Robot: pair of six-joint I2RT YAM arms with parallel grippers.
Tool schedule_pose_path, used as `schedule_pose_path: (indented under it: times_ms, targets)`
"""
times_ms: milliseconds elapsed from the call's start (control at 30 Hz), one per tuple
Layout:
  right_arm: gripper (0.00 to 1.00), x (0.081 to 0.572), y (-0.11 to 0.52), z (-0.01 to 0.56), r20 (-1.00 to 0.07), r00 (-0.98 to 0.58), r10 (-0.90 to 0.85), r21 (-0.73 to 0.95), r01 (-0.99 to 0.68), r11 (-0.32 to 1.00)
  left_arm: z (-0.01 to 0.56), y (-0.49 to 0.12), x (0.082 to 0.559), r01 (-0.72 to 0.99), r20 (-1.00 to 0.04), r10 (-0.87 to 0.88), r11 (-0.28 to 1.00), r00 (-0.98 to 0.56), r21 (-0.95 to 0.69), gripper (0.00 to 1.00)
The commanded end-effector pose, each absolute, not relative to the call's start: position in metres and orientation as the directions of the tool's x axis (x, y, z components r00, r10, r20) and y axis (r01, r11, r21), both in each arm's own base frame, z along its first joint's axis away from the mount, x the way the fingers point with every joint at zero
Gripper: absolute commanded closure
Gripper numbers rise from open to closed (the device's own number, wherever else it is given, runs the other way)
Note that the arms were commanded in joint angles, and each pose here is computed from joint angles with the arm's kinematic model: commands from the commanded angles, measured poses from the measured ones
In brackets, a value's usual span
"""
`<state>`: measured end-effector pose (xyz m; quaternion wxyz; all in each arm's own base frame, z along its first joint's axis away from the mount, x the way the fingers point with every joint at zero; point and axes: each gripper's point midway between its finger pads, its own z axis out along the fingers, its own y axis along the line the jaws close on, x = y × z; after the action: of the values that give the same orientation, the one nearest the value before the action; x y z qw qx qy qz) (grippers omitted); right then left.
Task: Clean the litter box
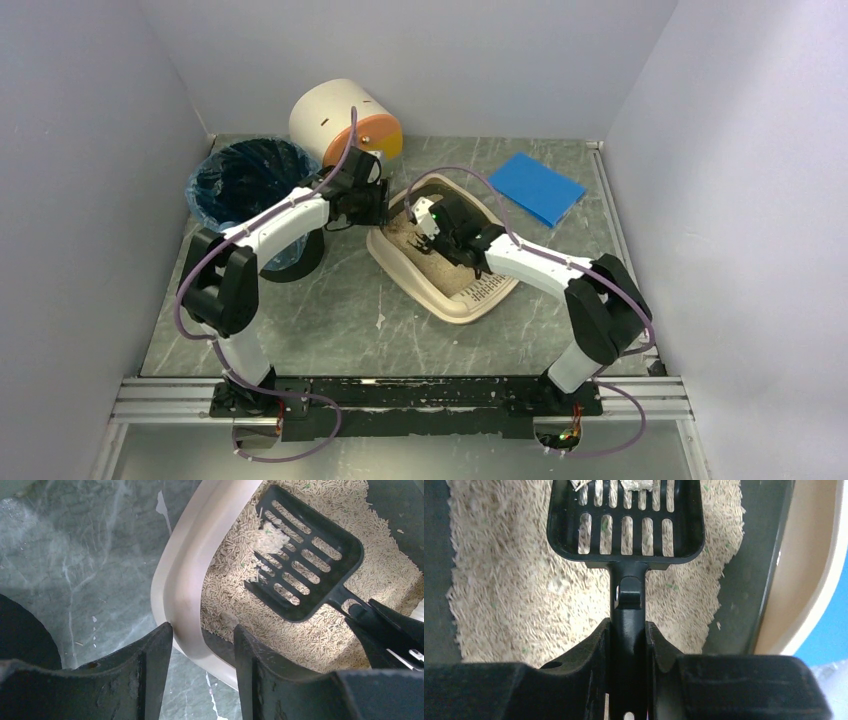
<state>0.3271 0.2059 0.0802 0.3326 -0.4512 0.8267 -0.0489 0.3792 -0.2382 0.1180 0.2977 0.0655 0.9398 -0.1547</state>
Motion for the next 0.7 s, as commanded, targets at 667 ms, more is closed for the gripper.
schedule_pose_path:
  times_ms: [667]
  targets:
    - [1.0, 0.328, 0.193, 0.094, -0.771, -0.377, -0.514, -0.234, -0.583, 0.778, 0.182, -0.257, 0.388, 0.265, -0.655, -0.045, 0.892, -0.754, -0.366, 0.44]
